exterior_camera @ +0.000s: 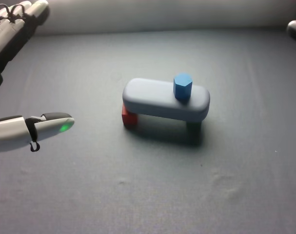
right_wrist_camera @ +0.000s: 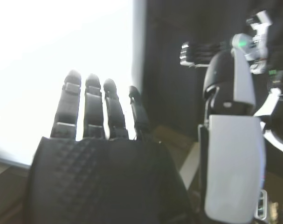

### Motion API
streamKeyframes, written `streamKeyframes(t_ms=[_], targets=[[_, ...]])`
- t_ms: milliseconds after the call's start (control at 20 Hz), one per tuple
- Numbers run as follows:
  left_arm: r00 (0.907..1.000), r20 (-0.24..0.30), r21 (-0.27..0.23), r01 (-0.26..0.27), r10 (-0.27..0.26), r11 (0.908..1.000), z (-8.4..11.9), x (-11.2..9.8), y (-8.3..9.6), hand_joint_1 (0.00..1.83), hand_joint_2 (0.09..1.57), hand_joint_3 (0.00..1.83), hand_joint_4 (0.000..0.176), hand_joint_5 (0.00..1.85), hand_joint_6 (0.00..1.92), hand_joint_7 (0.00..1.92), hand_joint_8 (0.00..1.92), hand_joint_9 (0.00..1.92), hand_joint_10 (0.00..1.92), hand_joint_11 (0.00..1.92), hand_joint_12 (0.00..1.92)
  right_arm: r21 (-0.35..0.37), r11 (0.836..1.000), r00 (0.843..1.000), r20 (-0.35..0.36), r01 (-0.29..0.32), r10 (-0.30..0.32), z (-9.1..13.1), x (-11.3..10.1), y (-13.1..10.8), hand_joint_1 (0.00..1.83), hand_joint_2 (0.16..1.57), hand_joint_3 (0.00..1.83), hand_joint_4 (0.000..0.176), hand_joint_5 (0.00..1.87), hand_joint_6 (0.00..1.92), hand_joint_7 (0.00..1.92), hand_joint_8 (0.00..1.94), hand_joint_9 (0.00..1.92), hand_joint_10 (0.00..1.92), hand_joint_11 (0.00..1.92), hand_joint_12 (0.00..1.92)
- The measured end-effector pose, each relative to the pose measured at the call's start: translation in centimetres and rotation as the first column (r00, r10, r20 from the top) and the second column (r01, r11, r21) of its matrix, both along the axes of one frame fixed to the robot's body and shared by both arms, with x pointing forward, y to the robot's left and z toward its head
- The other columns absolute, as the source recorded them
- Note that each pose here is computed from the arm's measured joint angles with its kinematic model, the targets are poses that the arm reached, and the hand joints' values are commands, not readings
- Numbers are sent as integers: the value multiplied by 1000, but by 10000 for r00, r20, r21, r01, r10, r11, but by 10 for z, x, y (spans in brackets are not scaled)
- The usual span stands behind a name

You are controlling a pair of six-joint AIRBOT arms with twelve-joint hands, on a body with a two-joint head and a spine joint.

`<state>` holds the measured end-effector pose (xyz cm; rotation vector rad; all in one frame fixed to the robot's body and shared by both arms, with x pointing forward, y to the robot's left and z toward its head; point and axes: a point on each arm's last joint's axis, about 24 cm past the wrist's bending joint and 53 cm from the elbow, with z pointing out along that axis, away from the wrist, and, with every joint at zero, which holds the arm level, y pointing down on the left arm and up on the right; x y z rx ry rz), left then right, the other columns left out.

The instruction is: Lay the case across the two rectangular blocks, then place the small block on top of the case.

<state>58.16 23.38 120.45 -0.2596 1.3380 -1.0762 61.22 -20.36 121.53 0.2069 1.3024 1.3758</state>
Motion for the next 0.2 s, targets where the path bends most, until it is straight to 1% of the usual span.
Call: streamKeyframes(t_ms=[50,100,150,200], targets=[[10000,-4,18,-31,31,10000,-1,-1,2,667,926,7,109,0,0,0,0,0,0,0,89,39,10000,10000,-42,-58,58,-2,-3,1,779,1079,0,112,88,4,130,3,168,7,0,422],[9999,-97,69,-80,80,9999,-4,0,3,564,941,11,103,0,0,0,0,0,0,0,3,-63,9998,9998,-81,-194,194,-5,-5,5,754,1117,8,126,75,4,117,3,151,5,0,360],[9998,-125,54,-134,135,9999,-4,0,4,564,941,11,103,0,0,0,0,0,0,0,3,-76,9998,9998,-117,-181,180,-6,-5,4,754,1117,8,126,75,4,117,3,151,5,0,360],[9997,-132,37,-184,185,9998,-4,1,5,549,950,14,111,0,0,0,0,0,0,0,0,-56,9999,9998,-123,-154,154,-6,-5,4,732,1121,9,131,79,5,116,2,149,4,0,357]])
